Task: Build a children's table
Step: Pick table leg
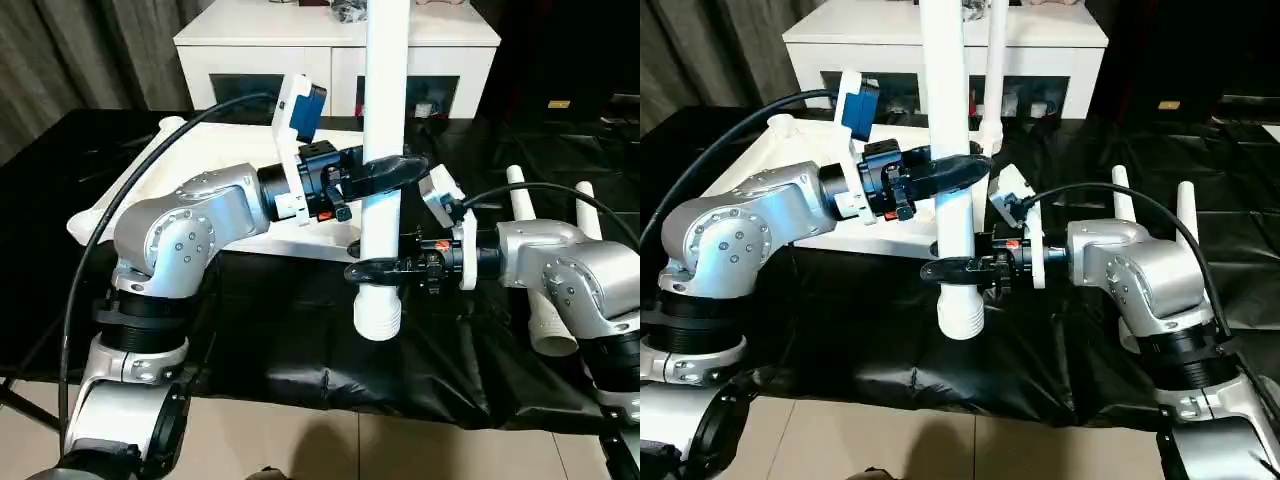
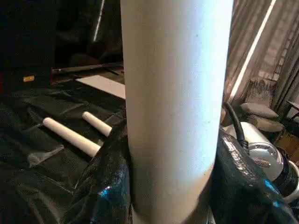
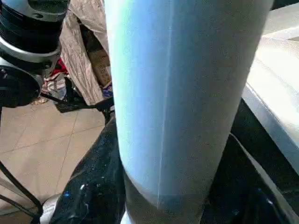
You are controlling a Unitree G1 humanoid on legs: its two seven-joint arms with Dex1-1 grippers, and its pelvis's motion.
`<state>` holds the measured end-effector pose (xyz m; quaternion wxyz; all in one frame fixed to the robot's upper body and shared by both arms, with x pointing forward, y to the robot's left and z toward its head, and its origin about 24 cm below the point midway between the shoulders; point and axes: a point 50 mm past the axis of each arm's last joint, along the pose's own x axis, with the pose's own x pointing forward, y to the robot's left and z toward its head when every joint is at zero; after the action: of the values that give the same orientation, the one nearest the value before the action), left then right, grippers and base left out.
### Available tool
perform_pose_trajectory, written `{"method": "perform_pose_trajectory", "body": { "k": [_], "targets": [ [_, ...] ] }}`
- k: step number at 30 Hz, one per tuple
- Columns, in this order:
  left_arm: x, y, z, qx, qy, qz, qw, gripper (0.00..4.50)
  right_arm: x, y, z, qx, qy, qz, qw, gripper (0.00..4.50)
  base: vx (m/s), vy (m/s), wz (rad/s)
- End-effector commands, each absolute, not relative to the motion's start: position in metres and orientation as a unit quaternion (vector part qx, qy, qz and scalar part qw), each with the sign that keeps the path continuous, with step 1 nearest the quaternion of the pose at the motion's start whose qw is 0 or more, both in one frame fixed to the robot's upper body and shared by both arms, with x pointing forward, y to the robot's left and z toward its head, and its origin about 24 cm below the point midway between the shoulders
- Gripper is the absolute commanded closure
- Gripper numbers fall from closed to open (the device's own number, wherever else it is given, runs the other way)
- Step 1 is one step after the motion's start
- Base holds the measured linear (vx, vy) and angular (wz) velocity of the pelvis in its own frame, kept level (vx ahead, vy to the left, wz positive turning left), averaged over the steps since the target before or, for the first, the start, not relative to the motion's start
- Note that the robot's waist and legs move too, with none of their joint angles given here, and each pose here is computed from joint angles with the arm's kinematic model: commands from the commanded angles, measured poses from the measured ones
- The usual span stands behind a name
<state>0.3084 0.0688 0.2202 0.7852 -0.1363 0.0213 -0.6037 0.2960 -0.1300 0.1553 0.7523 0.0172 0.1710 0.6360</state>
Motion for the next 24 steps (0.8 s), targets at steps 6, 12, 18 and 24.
{"method": "perform_pose_trajectory", "body": {
  "k": [6,12,18,24],
  "targets": [
    [0.3079,0.0702,0.2304,-0.135,0.001,-0.611,0.78,2.71,0.2945,-0.1321,0.1502,-0.004,0.181,0.624,0.76,1.51,0.0,0.0,0.0],
    [0.3078,0.0701,0.2307,-0.135,0.001,-0.612,0.78,2.71,0.2921,-0.132,0.1481,-0.001,0.186,0.629,0.755,1.51,0.0,0.0,0.0],
    [0.3075,0.0698,0.2308,-0.134,0.002,-0.613,0.779,2.71,0.291,-0.1313,0.1463,0.004,0.19,0.631,0.752,1.77,0.0,0.0,0.0],
    [0.307,0.0698,0.2306,-0.134,0.003,-0.614,0.778,2.71,0.2923,-0.1312,0.1478,0.01,0.187,0.631,0.753,2.18,0.0,0.0,0.0]
  ]
}}
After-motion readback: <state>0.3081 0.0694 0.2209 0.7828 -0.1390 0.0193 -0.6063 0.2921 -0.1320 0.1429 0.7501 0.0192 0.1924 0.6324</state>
